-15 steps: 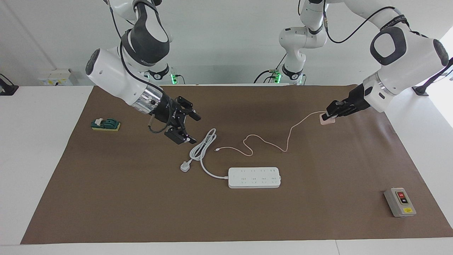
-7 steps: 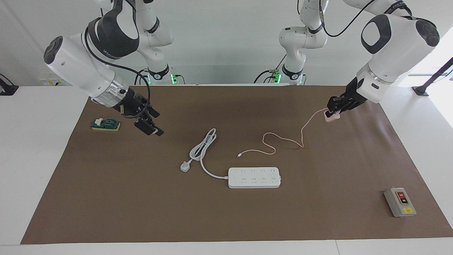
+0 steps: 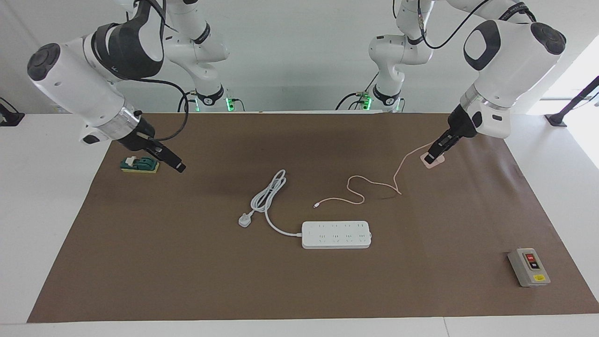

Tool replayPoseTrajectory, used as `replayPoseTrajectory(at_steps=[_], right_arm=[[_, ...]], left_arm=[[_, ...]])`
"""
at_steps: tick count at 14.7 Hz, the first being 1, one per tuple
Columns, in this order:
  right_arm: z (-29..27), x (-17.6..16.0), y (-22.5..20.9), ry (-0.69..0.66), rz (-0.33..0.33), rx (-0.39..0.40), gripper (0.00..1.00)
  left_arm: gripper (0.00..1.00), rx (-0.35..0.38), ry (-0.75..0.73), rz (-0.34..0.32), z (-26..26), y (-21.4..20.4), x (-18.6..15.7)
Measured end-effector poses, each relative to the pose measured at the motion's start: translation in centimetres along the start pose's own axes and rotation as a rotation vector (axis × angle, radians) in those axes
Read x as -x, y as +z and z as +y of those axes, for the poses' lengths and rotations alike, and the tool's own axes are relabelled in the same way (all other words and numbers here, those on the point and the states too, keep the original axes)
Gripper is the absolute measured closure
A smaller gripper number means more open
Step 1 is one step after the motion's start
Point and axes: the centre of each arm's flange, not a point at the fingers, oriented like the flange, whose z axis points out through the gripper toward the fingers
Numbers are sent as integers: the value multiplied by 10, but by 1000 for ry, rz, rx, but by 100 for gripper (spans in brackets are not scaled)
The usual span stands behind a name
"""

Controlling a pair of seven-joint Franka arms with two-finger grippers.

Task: Plug charger into power strip
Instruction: 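Turn the charger with the left gripper toward the power strip end, then push the charger prongs into the power strip socket with the left gripper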

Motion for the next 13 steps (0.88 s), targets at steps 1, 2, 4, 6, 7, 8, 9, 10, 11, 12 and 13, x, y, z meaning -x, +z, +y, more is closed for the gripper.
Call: replayPoseTrajectory(at_steps=[1, 2, 4, 6, 7, 8, 9, 10, 11, 12, 13], right_arm=[[11, -4, -5, -74, 18, 26, 0], [21, -7, -10, -147, 34, 51, 0], [36, -10, -22, -291, 64, 113, 0], [45, -6, -36, -409, 88, 185, 0], [48, 0, -43, -442, 85, 204, 0], [50, 6, -49, -458, 77, 215, 0], [53, 13, -56, -467, 69, 219, 0], [55, 21, -63, -475, 62, 220, 0], [57, 28, -69, -485, 51, 222, 0], [61, 36, -75, -493, 41, 226, 0], [65, 41, -79, -499, 37, 229, 0]], left_arm=[[67, -25, -54, 22, 6, 4, 6], [67, -39, -137, 42, 14, 11, 13], [67, -45, -332, 73, 33, 31, 20], [67, -64, -456, 79, 46, 57, 23], [67, -81, -504, 85, 53, 71, 26], [67, -101, -552, 100, 60, 87, 28], [67, -110, -596, 121, 70, 103, 29], [67, -114, -632, 136, 80, 118, 29], [67, -119, -662, 143, 88, 132, 28], [67, -124, -686, 149, 96, 145, 27], [67, -124, -701, 152, 104, 155, 27]])
